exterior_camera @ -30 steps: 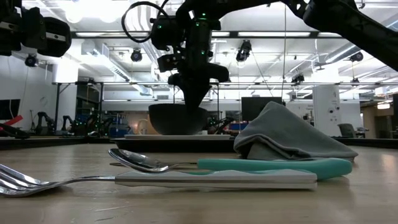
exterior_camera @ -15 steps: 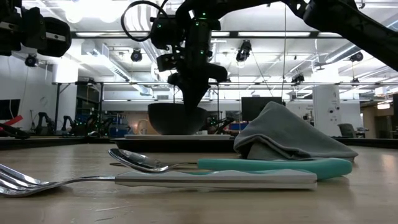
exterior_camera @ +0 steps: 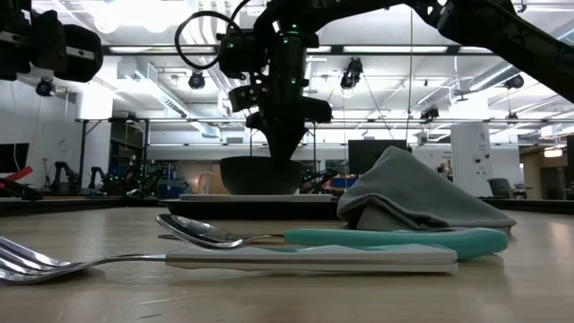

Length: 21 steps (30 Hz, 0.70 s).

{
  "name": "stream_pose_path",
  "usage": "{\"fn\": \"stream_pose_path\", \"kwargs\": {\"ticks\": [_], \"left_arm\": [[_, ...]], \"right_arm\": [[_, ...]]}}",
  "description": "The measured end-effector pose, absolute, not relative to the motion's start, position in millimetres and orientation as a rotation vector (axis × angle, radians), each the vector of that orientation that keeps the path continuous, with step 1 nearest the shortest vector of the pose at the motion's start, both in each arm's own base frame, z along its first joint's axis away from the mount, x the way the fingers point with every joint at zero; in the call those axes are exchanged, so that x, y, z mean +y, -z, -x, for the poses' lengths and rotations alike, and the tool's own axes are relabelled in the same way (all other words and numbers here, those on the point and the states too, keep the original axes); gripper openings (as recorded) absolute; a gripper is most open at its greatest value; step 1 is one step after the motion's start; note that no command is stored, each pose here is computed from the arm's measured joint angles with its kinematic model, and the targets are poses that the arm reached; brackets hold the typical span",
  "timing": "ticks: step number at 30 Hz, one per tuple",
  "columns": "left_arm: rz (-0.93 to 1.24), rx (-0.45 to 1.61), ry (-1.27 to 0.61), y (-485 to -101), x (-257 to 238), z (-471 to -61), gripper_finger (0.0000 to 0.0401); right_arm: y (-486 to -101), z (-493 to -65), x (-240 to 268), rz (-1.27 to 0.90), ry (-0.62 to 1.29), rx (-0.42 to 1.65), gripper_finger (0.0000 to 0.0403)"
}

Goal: Set up tray
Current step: Put the black bowl on top of the white plate of the black tray

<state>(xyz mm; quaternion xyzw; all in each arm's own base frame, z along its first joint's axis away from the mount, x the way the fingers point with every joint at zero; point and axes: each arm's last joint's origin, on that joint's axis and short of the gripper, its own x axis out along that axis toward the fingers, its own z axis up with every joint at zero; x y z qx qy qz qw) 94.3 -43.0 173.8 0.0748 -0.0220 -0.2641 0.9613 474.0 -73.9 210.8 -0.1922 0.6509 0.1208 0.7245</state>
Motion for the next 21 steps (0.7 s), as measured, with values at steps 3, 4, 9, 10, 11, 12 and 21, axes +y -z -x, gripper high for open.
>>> {"fn": "stream_pose_path", "kwargs": {"ticks": [3,4,9,10,11,12,21], "left_arm": [[-0.151,-0.044,0.535,-173.7,-43.0,-94.3,0.0122],[-0.152,-0.045,0.535,-173.8,-43.0,-94.3,0.0122],[-0.151,-0.045,0.535,-173.8,-43.0,-94.3,0.0122],[-0.151,-0.045,0.535,-173.8,-43.0,-94.3,0.0122],[-0.152,-0.044,0.535,-173.7,-43.0,-94.3,0.0122],[-0.151,-0.045,0.535,-173.8,-43.0,-94.3,0.0122],[-0.152,-0.045,0.535,-173.7,-43.0,-94.3,0.0122]], "right_arm": [[-210.1,-474.3,-73.9,0.424,-0.265,1.434,0.0009],[-210.2,-474.4,-73.9,0.424,-0.265,1.433,0.0009],[-210.3,-474.8,-74.6,0.441,-0.246,1.436,0.0009],[-210.3,-475.0,-74.7,0.451,-0.235,1.439,0.0009],[-210.3,-475.0,-75.0,0.454,-0.231,1.440,0.0009],[-210.3,-475.0,-75.3,0.454,-0.230,1.440,0.0009],[-210.5,-476.2,-75.4,0.450,-0.219,1.428,0.0014]]}}
